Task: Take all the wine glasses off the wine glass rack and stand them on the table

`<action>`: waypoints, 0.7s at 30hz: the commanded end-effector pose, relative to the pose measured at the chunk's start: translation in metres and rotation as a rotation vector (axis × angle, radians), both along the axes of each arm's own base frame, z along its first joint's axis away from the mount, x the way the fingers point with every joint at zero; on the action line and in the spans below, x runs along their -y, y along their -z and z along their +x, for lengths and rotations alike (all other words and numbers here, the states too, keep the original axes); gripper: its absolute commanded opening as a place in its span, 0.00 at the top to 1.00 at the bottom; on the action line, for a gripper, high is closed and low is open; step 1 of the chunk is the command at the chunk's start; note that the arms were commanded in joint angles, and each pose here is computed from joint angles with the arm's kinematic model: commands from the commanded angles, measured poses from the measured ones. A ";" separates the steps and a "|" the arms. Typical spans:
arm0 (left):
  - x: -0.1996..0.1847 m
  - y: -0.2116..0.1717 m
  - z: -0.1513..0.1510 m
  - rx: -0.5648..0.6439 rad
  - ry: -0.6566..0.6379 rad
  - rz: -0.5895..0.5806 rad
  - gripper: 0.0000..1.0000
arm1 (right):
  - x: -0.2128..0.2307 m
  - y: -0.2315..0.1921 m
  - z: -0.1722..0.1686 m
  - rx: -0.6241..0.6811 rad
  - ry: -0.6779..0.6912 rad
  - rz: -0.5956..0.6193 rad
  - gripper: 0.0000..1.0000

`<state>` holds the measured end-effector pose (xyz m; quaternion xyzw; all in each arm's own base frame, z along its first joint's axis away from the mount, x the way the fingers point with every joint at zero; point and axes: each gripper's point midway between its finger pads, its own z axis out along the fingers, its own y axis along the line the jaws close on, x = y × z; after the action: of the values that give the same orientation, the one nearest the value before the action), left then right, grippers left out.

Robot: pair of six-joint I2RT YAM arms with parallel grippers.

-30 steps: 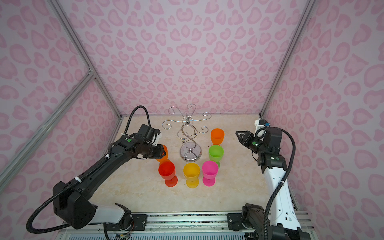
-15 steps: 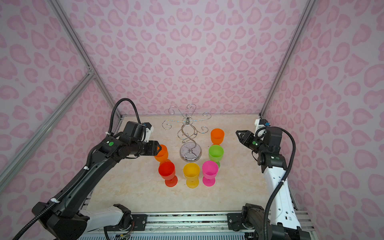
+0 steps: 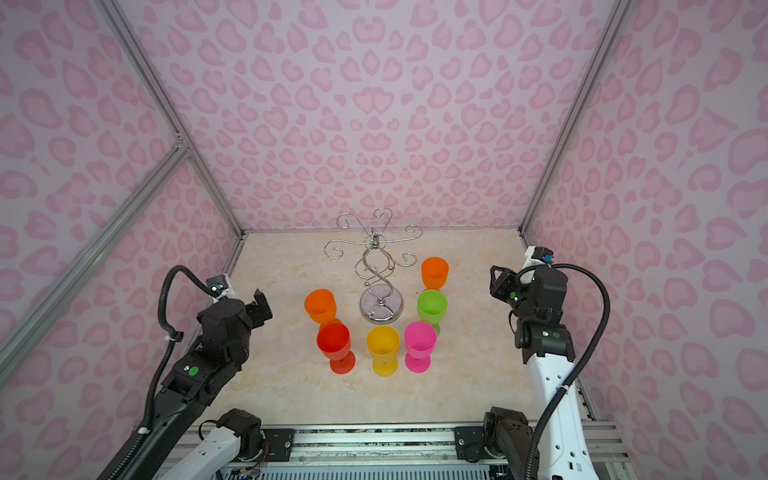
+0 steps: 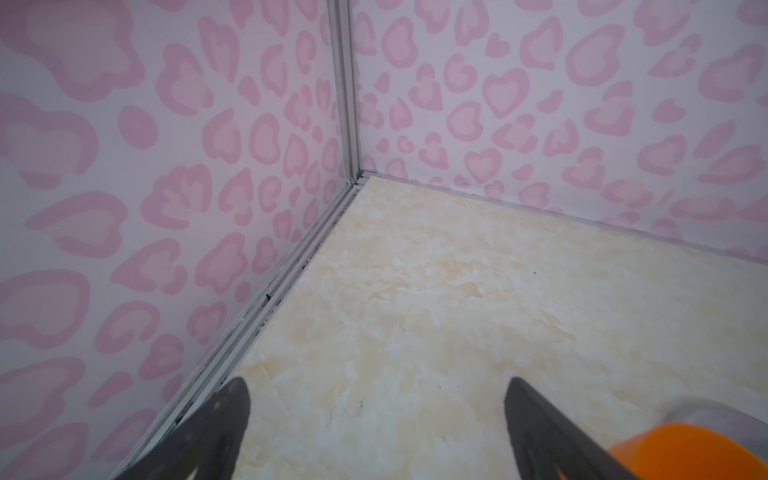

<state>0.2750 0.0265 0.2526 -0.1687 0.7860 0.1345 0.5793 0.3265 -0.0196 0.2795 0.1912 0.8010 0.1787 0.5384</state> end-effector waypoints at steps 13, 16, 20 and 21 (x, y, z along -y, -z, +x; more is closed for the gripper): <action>-0.022 0.089 0.030 0.069 -0.074 0.036 0.02 | 0.030 0.024 -0.005 0.066 0.202 -0.164 0.23; -0.027 0.101 0.031 0.084 -0.068 0.025 0.03 | 0.026 0.036 -0.003 0.051 0.202 -0.179 0.22; -0.017 0.100 0.055 0.131 0.051 -0.037 0.03 | 0.026 0.051 -0.001 0.053 0.229 -0.209 0.19; -0.014 0.101 0.064 0.119 0.075 -0.016 0.03 | 0.028 0.054 0.000 0.057 0.245 -0.227 0.18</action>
<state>0.3108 0.0598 0.1202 -0.1870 0.7874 0.1523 0.5673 0.3231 -0.0376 0.2205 0.2119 0.7907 0.0570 0.5715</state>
